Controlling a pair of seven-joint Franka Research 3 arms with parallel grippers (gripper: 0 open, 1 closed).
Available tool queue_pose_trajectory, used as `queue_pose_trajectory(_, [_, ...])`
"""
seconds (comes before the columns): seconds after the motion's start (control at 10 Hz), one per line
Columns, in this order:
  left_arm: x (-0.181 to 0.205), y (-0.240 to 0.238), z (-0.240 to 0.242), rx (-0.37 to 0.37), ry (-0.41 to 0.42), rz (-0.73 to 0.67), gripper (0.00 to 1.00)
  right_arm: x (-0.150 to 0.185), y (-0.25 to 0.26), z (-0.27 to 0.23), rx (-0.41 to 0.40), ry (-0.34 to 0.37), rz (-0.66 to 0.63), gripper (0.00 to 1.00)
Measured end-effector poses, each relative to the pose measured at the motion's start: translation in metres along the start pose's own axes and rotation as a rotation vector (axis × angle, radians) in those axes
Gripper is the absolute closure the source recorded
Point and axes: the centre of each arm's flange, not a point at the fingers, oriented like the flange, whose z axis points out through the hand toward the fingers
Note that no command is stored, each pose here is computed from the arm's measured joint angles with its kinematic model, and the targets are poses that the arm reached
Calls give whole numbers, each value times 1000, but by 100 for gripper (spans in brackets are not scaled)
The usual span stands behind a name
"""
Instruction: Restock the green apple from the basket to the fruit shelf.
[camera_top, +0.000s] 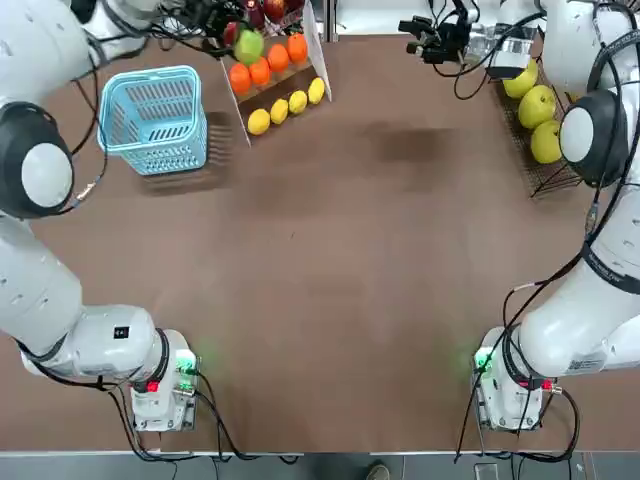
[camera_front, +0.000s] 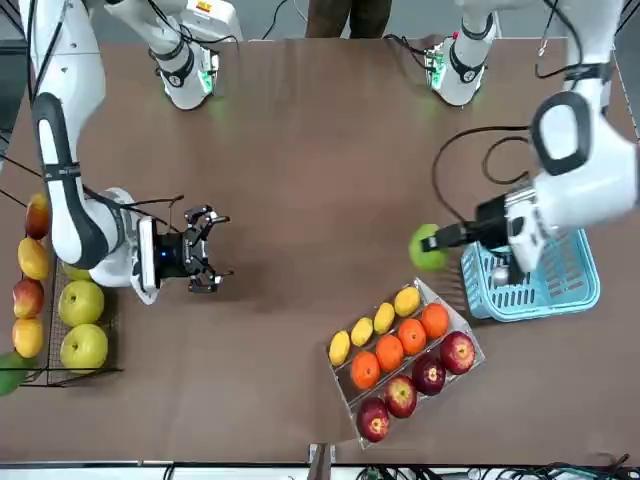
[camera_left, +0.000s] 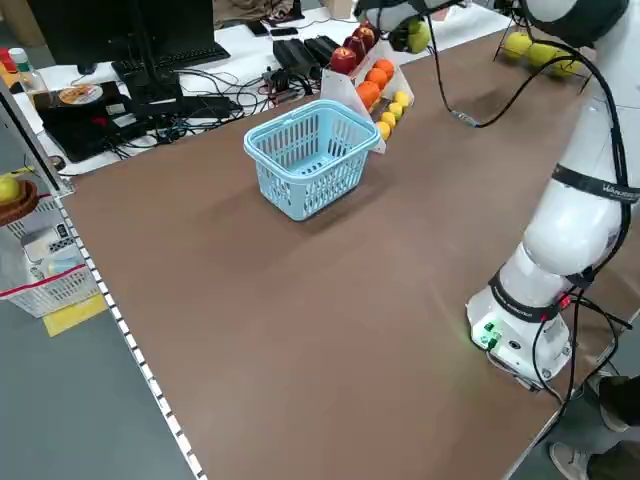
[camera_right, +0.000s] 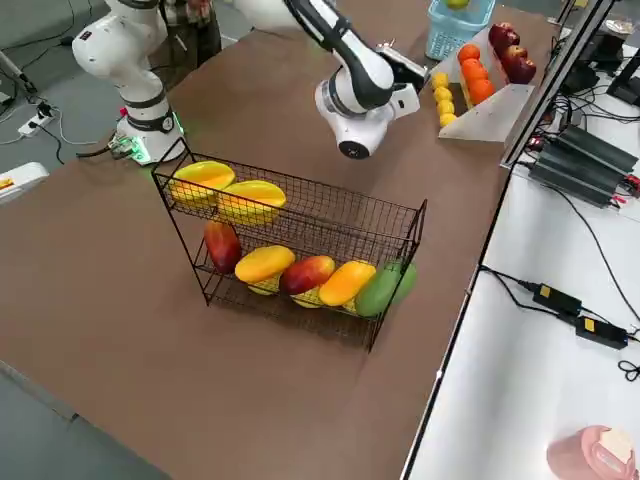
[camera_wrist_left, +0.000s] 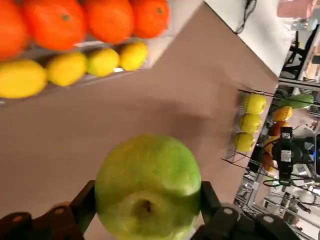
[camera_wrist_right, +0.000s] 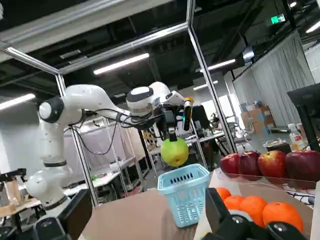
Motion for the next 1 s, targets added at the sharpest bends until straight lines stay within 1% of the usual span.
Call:
queue_pose_trajectory(0.1, [-11, 19, 26, -27, 7, -13, 14, 18, -6, 14, -24, -31, -34, 0])
queue_pose_trajectory(0.2, [-24, 39, 50, -56, 24, -31, 14, 33, -17, 30, -30, -54, -60, 0])
queue_pose_trajectory(0.3, [-38, 58, 72, -86, 45, -49, 14, 36, -25, 42, -35, -74, -102, 0])
queue_pose_trajectory(0.4, [-54, 74, 95, -111, 67, -64, 14, 27, -30, 49, -31, -87, -142, 0])
queue_pose_trajectory(0.5, [-72, 90, 118, -135, 91, -81, 14, 13, -34, 52, -15, -85, -151, 0])
queue_pose_trajectory(0.6, [-88, 102, 134, -152, 108, -94, 14, -1, -35, 55, -3, -46, -133, 0])
queue_pose_trajectory(0.7, [-101, 111, 145, -160, 119, -103, 14, -19, -37, 60, 5, 12, -112, 0])
queue_pose_trajectory(0.8, [-113, 118, 157, -166, 139, -109, 14, -39, -38, 67, 17, 53, -91, 0])
queue_pose_trajectory(0.9, [-123, 123, 169, -173, 168, -116, 14, -55, -40, 69, 20, 77, -74, 0])
queue_pose_trajectory(1.0, [-132, 124, 182, -177, 195, -124, 14, -63, -41, 69, 14, 100, -66, 0])
